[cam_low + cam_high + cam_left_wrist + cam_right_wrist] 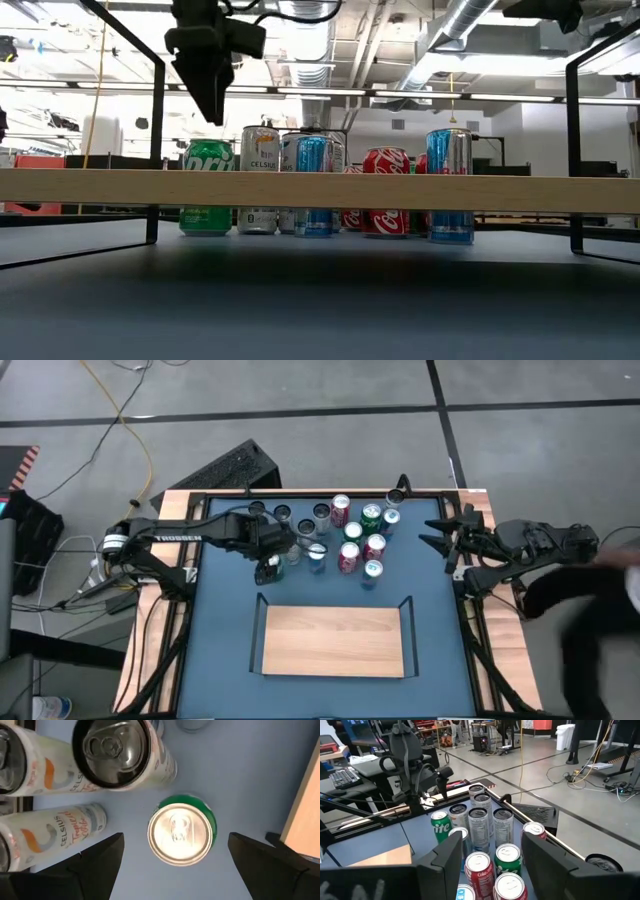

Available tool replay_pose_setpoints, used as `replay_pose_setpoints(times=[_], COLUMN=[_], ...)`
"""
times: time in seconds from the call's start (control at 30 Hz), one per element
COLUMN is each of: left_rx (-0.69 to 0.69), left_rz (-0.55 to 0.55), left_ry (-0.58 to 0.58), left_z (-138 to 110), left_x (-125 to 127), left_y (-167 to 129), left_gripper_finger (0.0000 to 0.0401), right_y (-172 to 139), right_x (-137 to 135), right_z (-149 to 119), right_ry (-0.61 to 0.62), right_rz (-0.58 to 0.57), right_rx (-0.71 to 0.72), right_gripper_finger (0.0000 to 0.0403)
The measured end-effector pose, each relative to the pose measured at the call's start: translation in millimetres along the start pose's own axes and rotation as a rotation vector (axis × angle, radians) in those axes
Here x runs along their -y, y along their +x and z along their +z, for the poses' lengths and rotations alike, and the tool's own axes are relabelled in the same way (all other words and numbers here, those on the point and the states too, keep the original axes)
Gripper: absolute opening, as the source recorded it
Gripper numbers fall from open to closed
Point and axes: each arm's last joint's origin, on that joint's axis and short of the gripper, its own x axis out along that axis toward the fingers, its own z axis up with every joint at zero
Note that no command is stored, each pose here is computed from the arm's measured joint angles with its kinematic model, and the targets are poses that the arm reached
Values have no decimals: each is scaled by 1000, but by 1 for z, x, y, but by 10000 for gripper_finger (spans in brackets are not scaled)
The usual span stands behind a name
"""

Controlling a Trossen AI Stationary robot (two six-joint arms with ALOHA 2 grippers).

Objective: Place canned beverage on shelf
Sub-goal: Put the bottom left green soda can on the shelf

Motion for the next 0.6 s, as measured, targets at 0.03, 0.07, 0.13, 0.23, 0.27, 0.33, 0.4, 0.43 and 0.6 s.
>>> replay_pose_setpoints(times=[0.03,0.07,0.13,0.23,0.27,0.33,0.4,0.43,0.6], left_rx=[4,4,2,20,16,18,17,15,16], left_rz=[-10,-27,-38,-38,-32,-4,36,44,-12], left_ry=[3,10,34,48,49,50,65,73,77], left_z=[0,-1,-2,-2,-3,-3,-3,-3,-3], left_x=[1,1,3,6,6,5,3,3,4], left_y=[1,3,7,13,13,14,14,14,14], left_gripper_finger=[346,346,346,346,346,346,346,346,346], right_y=[0,0,0,0,0,0,0,0,0], right_x=[0,0,0,0,0,1,2,2,3], right_z=[0,0,0,-1,-1,-3,-6,-6,-9], right_ry=[2,6,15,17,18,23,28,32,38], right_rz=[0,0,0,-2,-4,-9,-15,-18,-27], right_rx=[0,0,-1,-7,-13,-30,-49,-56,-79], right_gripper_finger=[208,208,208,208,208,208,207,207,207])
